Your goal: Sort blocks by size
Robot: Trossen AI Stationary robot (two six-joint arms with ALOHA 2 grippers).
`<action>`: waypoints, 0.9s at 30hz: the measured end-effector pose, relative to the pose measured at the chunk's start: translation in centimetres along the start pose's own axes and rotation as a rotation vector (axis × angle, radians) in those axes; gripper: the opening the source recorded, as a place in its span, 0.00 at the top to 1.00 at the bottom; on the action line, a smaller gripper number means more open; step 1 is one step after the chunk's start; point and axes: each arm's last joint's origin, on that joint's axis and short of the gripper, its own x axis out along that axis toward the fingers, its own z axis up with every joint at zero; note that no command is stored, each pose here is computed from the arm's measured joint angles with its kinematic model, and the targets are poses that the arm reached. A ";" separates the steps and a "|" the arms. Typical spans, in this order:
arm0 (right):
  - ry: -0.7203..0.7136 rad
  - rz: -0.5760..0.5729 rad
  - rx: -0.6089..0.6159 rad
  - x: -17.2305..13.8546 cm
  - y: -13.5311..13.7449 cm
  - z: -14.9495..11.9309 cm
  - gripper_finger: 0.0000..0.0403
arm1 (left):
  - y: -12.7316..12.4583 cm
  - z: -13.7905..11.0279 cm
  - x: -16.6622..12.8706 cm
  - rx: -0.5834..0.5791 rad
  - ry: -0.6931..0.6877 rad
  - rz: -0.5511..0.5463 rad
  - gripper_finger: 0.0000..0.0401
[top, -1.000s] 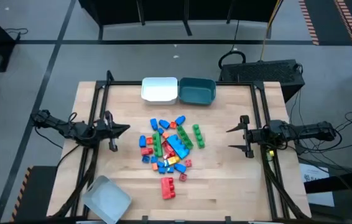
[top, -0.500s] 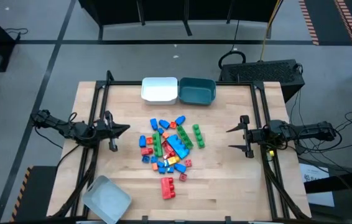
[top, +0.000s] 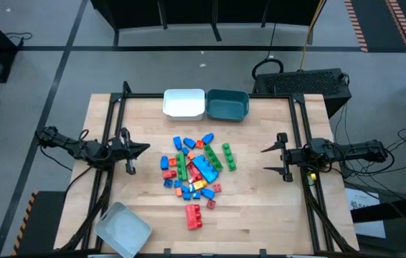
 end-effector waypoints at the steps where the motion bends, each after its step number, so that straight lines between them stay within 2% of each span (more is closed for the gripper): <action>1: 0.000 0.000 0.000 0.0 0.0 0.0 0.31 | 0.0 0.0 0.0 0.000 0.000 0.000 1.00; 9: -0.013 -0.001 0.010 0.0 0.0 0.1 0.31 | 0.0 0.0 0.0 0.000 0.000 0.000 1.00; 11: -0.029 -0.002 0.074 0.0 0.0 0.2 0.31 | 0.0 0.0 0.0 0.000 0.000 0.000 1.00; 16: -0.031 0.002 0.337 0.0 -0.1 0.2 0.31 | 0.0 0.0 0.0 0.000 0.000 0.000 1.00; 18: -0.030 0.003 0.397 0.0 0.0 0.2 0.31 | 0.0 0.0 0.0 0.000 0.000 0.000 1.00; 27: -0.036 -0.032 0.445 0.0 -0.2 0.3 0.31 | 0.0 0.1 0.0 -0.006 -0.009 0.000 1.00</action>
